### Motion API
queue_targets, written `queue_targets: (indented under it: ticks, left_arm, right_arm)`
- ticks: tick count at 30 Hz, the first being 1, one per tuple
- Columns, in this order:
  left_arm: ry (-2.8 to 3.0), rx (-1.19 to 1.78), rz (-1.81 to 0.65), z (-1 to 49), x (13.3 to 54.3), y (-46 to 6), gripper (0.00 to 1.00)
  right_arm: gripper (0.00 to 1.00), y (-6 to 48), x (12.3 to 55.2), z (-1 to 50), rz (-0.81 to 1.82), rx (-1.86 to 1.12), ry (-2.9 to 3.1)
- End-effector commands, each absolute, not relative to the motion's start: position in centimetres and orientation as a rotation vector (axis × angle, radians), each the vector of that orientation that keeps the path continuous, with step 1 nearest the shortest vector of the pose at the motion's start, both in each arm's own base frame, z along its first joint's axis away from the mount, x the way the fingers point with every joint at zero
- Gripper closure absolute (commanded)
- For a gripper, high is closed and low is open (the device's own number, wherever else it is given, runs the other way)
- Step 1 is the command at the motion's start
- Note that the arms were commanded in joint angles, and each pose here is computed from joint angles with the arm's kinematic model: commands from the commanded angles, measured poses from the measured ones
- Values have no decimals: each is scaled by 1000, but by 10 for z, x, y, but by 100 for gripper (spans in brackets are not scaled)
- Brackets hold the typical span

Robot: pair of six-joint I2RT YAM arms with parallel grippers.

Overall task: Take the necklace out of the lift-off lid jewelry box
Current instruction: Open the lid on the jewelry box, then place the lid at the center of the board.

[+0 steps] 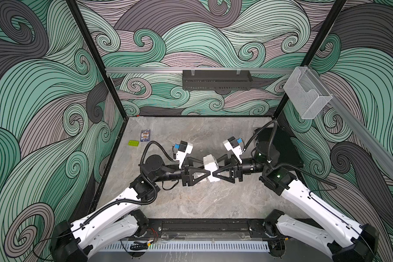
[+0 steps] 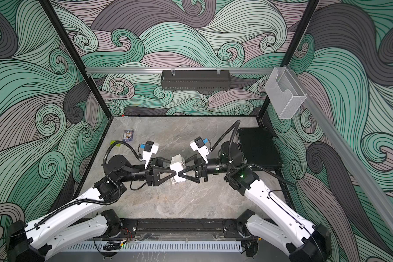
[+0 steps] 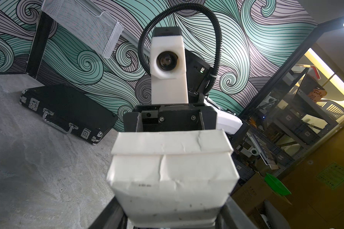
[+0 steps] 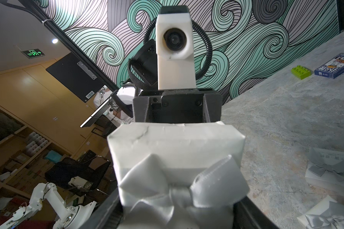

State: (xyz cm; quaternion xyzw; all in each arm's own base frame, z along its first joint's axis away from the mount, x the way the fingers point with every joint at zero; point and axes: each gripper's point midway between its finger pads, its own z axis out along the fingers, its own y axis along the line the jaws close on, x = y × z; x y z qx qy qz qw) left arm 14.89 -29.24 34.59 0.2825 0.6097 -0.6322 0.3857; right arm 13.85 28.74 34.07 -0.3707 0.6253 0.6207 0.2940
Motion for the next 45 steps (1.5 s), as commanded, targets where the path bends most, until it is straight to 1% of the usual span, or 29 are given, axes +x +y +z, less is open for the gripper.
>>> queue_targets:
  ticks: [1,8,11,13,15,19,22,28,33,37,42,45]
  left_arm:
    - [1487,696,-1580,362,148,-285,40]
    - [1496,683,-1545,359,149,-280,40]
    - [1509,681,-1533,357,150,-280,40]
    - [1522,681,-1529,355,151,-281,40]
    - [1528,684,-1525,353,151,-281,40]
    - [1526,696,-1516,353,149,-279,41]
    - [1535,707,-1509,351,147,-279,41]
    - [1562,715,-1508,346,148,-280,41]
    - [1562,722,-1515,347,147,-281,40]
    - [1571,728,-1517,345,146,-281,41]
    - [1573,735,-1526,343,143,-281,41]
    - [1561,749,-1537,348,140,-280,41]
  right_arm:
    - [29,281,136,342,1616,-997,1651]
    - [29,258,151,343,1535,-890,1706]
    - [30,245,163,334,1467,-803,1771]
    - [30,233,175,319,1381,-712,1857]
    - [30,219,189,293,1243,-607,1981]
    - [33,183,219,214,903,-382,2298]
    - [33,160,233,161,674,-279,2474]
    - [30,133,257,97,368,-186,2650]
    - [28,131,263,59,295,-184,2764]
    - [22,129,263,44,267,-172,2809]
    - [18,130,263,41,272,-178,2824]
    - [18,133,262,50,302,-196,2816]
